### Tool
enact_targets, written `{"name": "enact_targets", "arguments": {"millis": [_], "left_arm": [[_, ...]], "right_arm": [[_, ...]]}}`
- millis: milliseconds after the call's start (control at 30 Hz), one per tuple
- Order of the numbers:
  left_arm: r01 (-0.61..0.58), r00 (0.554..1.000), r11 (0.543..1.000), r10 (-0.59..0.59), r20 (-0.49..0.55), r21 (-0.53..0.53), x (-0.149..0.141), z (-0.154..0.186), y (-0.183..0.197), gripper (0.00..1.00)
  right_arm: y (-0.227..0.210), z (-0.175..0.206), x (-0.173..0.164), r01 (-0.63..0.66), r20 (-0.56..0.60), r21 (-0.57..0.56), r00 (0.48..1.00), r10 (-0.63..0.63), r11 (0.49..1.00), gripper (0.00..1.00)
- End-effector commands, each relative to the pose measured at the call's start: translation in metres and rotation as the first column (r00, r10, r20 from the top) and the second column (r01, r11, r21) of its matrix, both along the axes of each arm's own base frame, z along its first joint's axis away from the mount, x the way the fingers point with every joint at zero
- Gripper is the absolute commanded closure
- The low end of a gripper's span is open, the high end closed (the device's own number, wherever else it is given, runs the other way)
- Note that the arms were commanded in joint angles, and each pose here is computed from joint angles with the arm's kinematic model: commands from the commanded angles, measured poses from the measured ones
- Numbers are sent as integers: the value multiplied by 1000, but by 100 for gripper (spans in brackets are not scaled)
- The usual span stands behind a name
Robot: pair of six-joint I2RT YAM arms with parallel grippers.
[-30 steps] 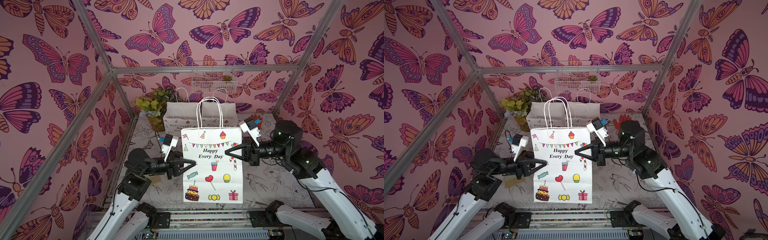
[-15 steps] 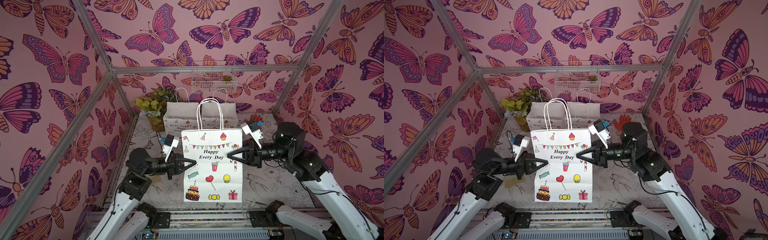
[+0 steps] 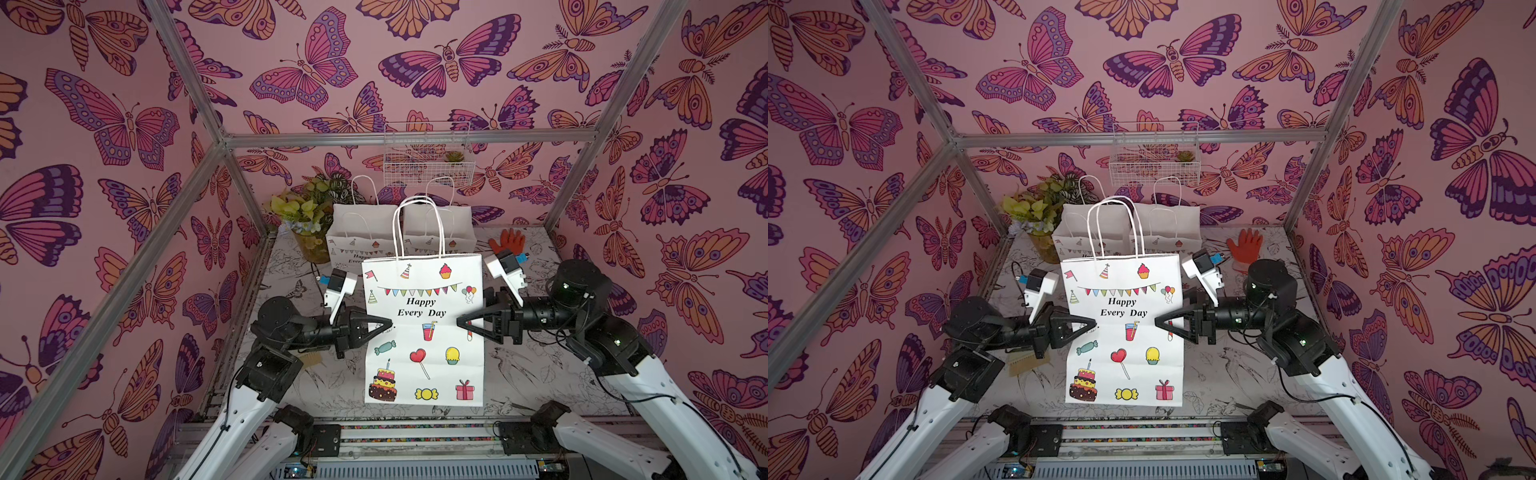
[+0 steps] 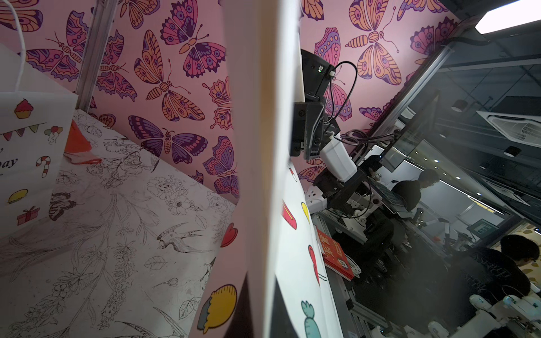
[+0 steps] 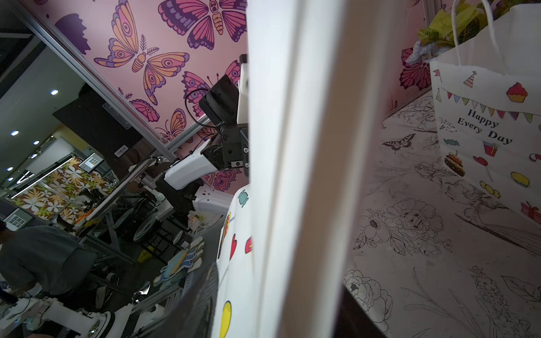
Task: Put away the paper bag
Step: Press the paper bag.
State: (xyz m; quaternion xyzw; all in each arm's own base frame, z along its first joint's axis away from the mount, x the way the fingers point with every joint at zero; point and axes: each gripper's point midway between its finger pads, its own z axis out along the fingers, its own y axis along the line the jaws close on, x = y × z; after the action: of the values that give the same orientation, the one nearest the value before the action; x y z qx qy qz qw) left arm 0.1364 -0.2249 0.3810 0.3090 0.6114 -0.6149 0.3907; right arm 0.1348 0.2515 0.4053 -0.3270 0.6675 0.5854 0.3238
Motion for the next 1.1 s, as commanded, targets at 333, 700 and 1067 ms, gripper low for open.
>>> {"name": "enact_targets", "arguments": {"millis": [333, 700, 1067], "left_arm": [[-78, 995, 996, 79, 59, -32, 8, 14, 5, 100], [-25, 999, 1000, 26, 46, -16, 2, 9, 3, 67], [55, 998, 998, -55, 31, 2, -6, 2, -1, 38]], "right_arm": [[3, 3, 4, 7, -22, 38, 1000, -6, 999, 90], [-2, 8, 1, 23, 22, -7, 1000, -22, 1000, 100], [1, 27, 7, 5, 62, 3, 998, -5, 1000, 100]]}}
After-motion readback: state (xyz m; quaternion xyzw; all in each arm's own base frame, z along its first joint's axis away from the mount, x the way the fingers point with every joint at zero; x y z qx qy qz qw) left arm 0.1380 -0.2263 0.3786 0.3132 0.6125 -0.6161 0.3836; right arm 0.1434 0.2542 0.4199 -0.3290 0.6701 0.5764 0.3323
